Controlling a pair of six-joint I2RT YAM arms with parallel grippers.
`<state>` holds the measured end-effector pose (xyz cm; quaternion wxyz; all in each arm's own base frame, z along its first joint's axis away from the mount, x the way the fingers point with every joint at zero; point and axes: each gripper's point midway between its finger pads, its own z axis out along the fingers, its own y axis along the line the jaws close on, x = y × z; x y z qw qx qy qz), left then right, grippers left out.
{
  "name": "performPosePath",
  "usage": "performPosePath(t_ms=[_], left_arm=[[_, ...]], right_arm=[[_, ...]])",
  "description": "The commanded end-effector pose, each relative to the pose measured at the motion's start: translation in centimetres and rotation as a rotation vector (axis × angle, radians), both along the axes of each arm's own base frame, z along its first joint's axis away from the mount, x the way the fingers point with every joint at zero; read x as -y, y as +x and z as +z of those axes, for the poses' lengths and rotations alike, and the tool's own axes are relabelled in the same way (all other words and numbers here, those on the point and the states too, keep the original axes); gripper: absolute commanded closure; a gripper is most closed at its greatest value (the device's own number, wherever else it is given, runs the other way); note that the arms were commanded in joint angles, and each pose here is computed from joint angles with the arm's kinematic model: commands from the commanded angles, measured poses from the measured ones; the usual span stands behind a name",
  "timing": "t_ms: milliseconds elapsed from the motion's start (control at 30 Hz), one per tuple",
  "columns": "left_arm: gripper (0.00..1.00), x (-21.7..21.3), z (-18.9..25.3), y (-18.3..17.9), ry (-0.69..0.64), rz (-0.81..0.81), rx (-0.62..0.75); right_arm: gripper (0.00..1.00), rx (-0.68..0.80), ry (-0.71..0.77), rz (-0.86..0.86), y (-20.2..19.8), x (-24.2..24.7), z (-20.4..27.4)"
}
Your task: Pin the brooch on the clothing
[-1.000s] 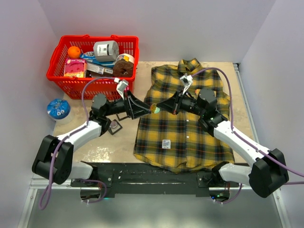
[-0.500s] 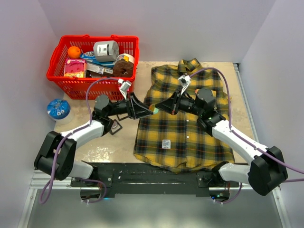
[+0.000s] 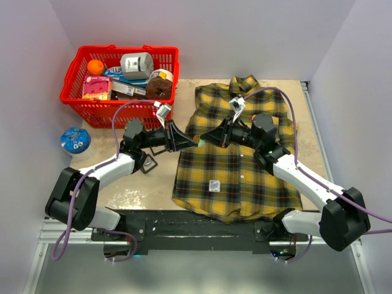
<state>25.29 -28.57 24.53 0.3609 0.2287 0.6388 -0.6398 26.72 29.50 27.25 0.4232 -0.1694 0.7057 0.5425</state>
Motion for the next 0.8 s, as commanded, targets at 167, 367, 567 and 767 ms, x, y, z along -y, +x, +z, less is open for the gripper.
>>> performPosePath(t_ms=[167, 367, 567, 767], left_arm=[[1.00, -2.2, 0.4, 5.0, 0.342, 0.328, 0.349], [1.00, -2.2, 0.2, 5.2, 0.560, 0.495, 0.523], [1.00, -1.7, 0.2, 5.1, 0.738, 0.621, 0.663], [1.00, -1.2, 1.6, 5.5, 0.819, 0.726, 0.751]], right_arm=[[0.34, -0.045, 0.000, -0.214, 2.1, 1.9, 1.4], [0.30, -0.178, 0.148, -0.269, 1.9, 2.2, 2.5], [0.30, -0.259, 0.283, -0.289, 1.9, 2.3, 4.2], [0.31, -0.350, 0.317, -0.329, 2.3, 2.3, 3.0]])
